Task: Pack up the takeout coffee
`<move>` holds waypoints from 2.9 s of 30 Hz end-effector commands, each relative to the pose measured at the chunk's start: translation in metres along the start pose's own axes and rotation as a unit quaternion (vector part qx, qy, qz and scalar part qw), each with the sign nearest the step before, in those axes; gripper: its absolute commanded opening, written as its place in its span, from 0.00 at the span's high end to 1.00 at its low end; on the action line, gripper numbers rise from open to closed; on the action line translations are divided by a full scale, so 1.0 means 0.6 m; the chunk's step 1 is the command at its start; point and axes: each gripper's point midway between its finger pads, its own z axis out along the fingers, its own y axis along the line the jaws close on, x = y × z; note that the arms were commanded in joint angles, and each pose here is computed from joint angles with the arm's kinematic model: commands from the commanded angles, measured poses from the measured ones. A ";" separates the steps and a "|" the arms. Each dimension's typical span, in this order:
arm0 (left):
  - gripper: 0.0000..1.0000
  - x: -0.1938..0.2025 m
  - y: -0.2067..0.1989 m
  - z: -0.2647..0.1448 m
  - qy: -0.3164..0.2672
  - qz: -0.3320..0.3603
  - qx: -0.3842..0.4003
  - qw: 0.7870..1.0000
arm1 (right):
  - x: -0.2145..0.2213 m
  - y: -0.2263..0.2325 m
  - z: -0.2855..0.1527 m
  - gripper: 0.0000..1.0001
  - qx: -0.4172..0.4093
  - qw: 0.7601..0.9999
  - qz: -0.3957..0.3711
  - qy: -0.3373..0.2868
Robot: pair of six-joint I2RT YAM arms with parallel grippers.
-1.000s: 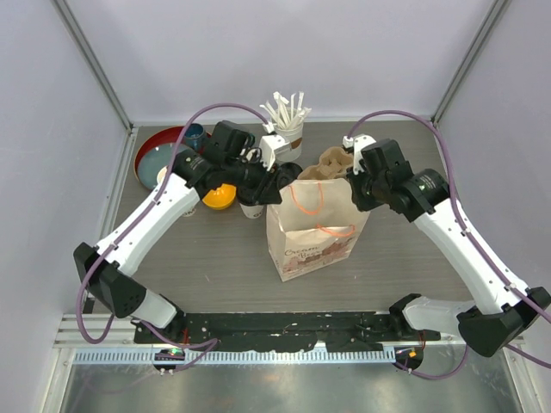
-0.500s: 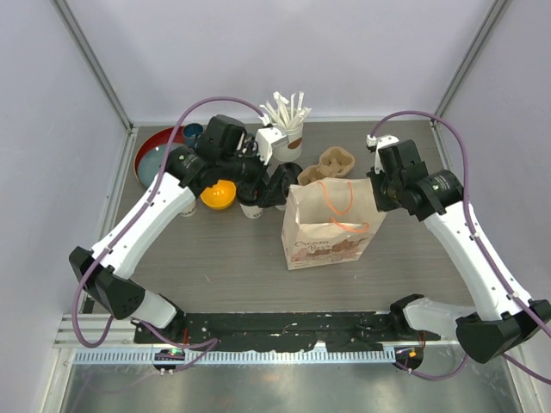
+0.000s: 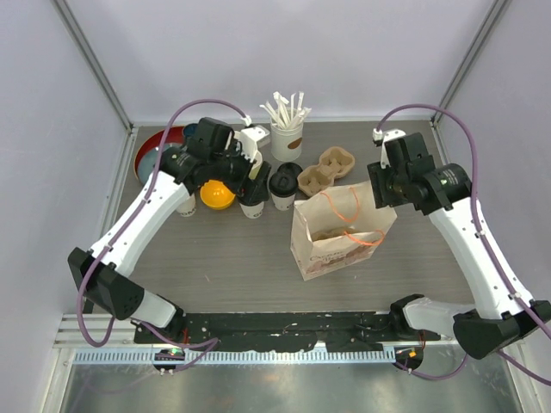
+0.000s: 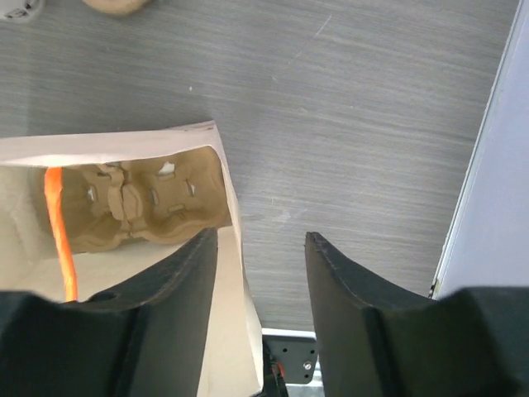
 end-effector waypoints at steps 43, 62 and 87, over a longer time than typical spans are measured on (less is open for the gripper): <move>0.14 0.053 0.127 -0.150 -0.069 -0.091 -0.095 0.989 | -0.189 0.412 0.192 0.56 -0.197 0.885 -0.421 -0.007; 0.14 0.057 0.119 -0.139 -0.064 -0.096 -0.070 0.991 | -0.149 0.435 0.266 0.62 -0.202 0.876 -0.437 0.027; 0.14 0.051 0.109 -0.142 -0.064 -0.093 -0.051 0.992 | -0.176 0.419 0.210 0.99 -0.213 0.888 -0.408 -0.009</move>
